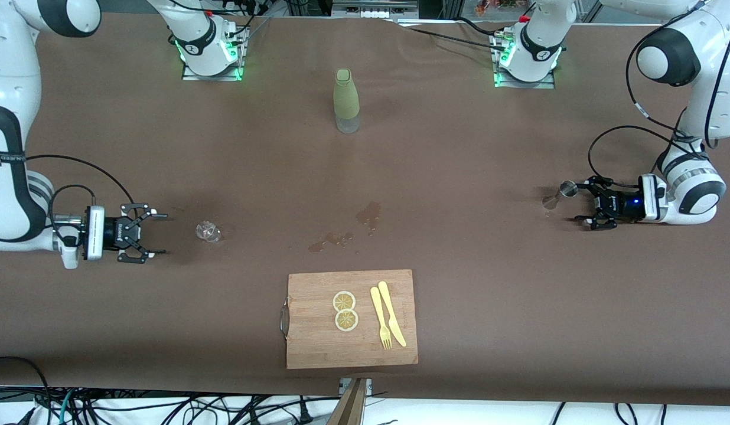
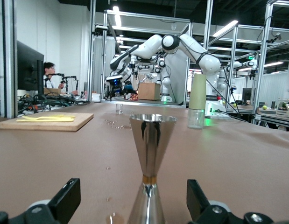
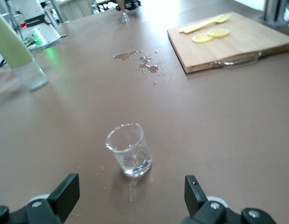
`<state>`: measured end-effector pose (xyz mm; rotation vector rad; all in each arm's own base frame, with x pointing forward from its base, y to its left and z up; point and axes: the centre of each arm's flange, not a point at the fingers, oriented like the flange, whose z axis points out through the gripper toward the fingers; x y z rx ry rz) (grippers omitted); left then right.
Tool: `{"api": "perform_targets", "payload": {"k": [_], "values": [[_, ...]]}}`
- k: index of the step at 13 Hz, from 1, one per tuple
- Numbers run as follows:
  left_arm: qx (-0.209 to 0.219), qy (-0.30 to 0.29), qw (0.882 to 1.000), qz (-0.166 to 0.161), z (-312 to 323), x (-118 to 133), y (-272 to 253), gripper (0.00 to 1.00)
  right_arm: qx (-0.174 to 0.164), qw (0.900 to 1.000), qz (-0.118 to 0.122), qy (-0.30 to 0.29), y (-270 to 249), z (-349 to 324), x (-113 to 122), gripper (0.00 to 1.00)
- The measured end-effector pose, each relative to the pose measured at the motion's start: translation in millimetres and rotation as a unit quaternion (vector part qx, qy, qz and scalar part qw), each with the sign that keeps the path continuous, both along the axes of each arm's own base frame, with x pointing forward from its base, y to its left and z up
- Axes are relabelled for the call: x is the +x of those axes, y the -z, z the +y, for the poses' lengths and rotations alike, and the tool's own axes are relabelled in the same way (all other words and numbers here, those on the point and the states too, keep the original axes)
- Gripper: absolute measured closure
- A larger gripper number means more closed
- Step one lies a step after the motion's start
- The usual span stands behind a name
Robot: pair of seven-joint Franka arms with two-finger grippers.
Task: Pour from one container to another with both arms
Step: 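Lower the left gripper to the jigger while the right gripper approaches the glass cup, then close the left gripper on the jigger while the right gripper grasps the cup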
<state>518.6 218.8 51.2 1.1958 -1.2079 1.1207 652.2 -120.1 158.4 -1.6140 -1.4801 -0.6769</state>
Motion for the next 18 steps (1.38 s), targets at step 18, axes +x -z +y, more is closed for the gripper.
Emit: {"api": "perform_targets", "payload": {"k": [18], "values": [[-0.007, 0.014, 1.000, 0.007, -30, -3, 10, 0.00, 0.155, 0.979, -0.059, -0.119, 94, 84, -13, 0.14]]}}
